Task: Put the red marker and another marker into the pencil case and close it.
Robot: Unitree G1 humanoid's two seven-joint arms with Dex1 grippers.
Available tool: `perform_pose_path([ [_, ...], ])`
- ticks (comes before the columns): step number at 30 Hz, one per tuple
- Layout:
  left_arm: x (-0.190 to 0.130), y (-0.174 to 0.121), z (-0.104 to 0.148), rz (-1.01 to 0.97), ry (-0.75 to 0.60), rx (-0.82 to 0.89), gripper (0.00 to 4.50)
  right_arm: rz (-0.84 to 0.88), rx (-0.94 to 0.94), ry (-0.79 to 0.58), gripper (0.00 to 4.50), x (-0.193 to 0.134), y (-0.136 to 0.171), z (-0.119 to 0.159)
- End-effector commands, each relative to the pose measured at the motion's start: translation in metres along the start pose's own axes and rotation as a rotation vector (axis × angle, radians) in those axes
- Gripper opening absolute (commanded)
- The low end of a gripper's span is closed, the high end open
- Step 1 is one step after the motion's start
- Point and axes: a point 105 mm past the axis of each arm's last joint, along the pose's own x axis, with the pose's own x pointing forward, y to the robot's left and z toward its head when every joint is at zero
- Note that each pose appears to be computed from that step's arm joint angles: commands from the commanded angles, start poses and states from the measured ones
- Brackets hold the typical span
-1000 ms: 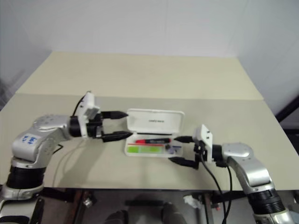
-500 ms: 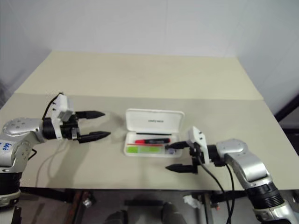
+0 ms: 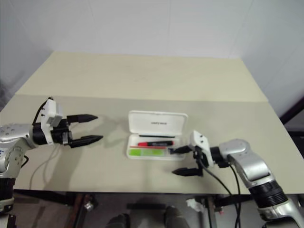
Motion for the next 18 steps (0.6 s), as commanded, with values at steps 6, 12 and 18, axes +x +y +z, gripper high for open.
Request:
perform_pose_path([
  [6,-0.005,0.008,0.014,0.028,-0.049,0.081,4.47,-0.075,-0.098,-0.098,4.50,-0.022,-0.011,0.030],
  [12,-0.007,0.033,0.023,0.048,-0.164,0.120,4.47,-0.092,-0.169,-0.280,4.50,-0.038,-0.017,0.044],
  [18,0.006,0.065,0.026,0.053,-0.216,0.125,4.47,-0.117,-0.192,-0.313,4.50,-0.051,-0.031,0.044],
])
